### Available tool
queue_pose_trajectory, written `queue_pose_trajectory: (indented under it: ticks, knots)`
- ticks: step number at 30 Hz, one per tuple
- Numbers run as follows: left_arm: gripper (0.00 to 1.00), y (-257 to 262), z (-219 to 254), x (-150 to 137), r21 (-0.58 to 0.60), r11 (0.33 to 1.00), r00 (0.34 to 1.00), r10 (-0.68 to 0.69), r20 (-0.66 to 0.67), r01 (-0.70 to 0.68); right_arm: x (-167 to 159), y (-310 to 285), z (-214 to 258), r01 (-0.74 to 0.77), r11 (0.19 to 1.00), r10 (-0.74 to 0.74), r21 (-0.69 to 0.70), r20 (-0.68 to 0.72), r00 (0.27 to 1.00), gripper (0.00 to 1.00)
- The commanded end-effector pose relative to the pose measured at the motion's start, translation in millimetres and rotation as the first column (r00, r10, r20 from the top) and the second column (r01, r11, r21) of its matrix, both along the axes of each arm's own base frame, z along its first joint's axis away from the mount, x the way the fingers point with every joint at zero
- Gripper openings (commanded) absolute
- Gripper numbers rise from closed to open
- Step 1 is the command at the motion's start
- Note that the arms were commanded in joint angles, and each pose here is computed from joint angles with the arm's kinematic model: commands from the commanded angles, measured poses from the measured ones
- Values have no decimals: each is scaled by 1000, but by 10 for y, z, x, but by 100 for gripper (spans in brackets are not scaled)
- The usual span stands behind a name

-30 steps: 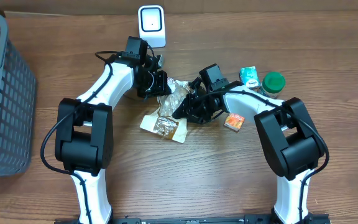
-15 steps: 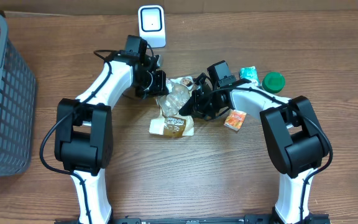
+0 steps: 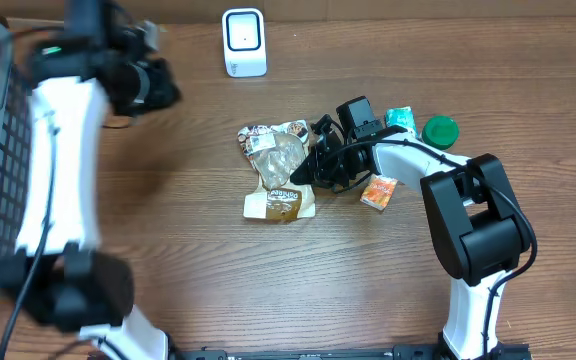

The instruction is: Scan the item barcode

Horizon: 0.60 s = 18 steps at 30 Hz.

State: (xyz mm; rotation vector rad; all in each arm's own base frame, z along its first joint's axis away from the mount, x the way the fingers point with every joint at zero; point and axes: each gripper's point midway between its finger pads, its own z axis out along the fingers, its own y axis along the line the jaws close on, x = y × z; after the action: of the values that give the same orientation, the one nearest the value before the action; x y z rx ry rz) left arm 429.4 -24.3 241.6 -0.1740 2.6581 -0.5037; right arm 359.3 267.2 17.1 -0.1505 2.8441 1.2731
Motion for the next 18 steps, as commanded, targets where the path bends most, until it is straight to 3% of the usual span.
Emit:
queue_pose_trajectory:
  ticks: [1,5,7,8,12,13,15,18]
  knots:
    - [18,190,118,-70,22,999,999,24,24,-25,54,-17,315,-20,1000,17,21,95,995,4]
    - [24,330,15,-105,18,998,998,59,-22,-59,92,-51,636,-25,1000,24,1,199,980,4]
    - [34,358,-31,-107,24,998,997,66,-34,-65,110,-79,791,-14,1000,19,-23,252,968,4]
    - [40,380,-59,-110,34,997,997,73,-41,-71,115,-90,884,-6,999,15,-35,280,960,4]
    - [84,516,-118,-127,87,987,989,138,-62,-132,38,-56,1298,-14,998,39,-64,403,914,4]
    - [89,552,-123,-130,96,985,986,153,-64,-147,7,-39,1404,-22,997,50,-70,438,898,4]
    - [99,624,-129,-134,106,979,982,179,-66,-172,-61,-2,1628,-32,997,62,-70,497,865,4]
    - [100,746,-128,-138,110,972,974,217,-64,-209,-203,52,2003,-79,996,93,-51,595,799,4]
